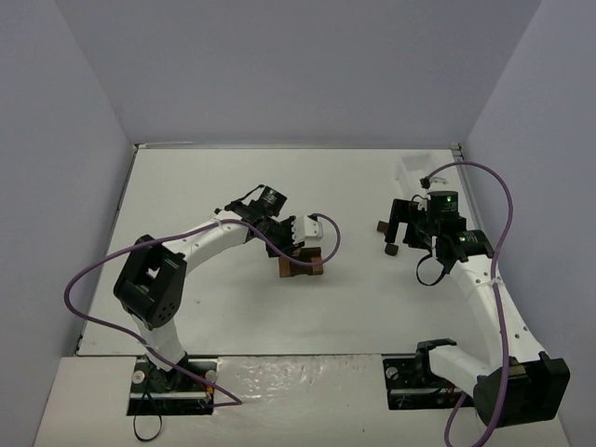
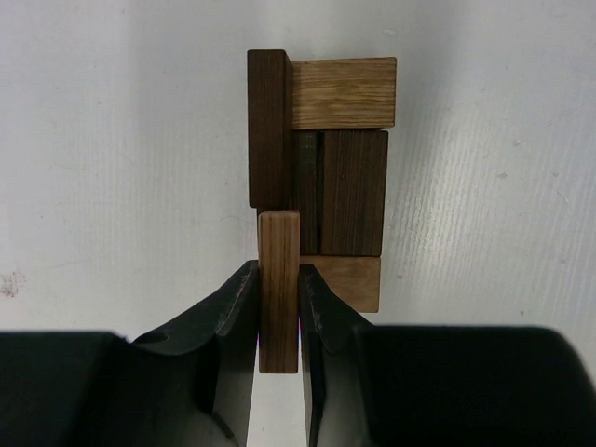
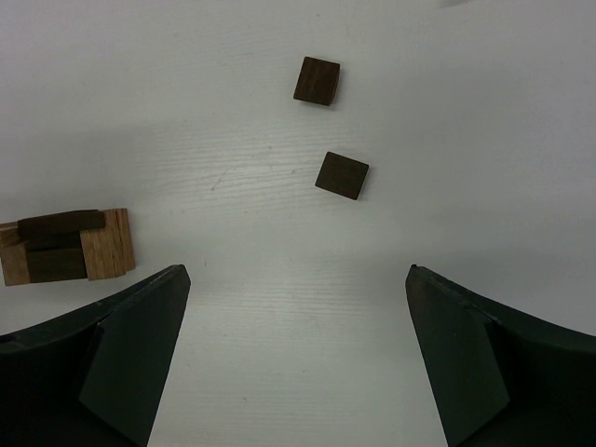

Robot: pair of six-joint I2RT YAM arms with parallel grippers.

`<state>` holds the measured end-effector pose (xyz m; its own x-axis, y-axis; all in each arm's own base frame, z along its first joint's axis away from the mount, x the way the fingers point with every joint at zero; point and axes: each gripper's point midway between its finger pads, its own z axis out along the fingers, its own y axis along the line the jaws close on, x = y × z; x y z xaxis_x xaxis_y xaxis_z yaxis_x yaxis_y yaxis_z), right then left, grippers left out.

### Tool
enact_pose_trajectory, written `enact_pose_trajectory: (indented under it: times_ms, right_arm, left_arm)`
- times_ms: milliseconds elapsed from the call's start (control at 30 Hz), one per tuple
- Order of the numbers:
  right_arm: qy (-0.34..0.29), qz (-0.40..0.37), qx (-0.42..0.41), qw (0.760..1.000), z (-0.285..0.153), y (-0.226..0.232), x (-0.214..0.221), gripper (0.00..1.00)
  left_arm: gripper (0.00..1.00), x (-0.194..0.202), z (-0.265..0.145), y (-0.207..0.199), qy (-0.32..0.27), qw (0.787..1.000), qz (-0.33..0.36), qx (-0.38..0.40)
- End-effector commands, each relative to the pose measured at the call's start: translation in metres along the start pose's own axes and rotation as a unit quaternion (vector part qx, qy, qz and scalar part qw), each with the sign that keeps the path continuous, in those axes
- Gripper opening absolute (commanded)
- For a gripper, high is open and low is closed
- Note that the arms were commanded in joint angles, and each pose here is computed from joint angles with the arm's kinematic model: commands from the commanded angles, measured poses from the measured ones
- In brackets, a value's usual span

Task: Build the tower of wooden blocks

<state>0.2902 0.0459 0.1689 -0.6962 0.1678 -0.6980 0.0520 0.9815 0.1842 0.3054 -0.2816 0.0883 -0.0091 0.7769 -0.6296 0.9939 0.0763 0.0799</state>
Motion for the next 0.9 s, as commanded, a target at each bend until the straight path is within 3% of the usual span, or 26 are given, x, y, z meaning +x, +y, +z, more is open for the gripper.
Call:
enact_pose_trajectory:
  times_ms: [0, 867]
  right_arm:
    - [-0.037, -0.01, -0.02, 0.999, -0.005, 0.009, -0.026, 1.0]
    - [-0.035, -0.009, -0.04, 0.999, -0.007, 0.015, -0.021, 1.0]
  left_arm:
    - [0.05, -0.039, -0.026, 0.02, -0.06, 0.997, 0.026, -0.039]
    - [0.05, -0.027, -0.028, 0.013, -0.063, 0.998, 0.008, -0.031]
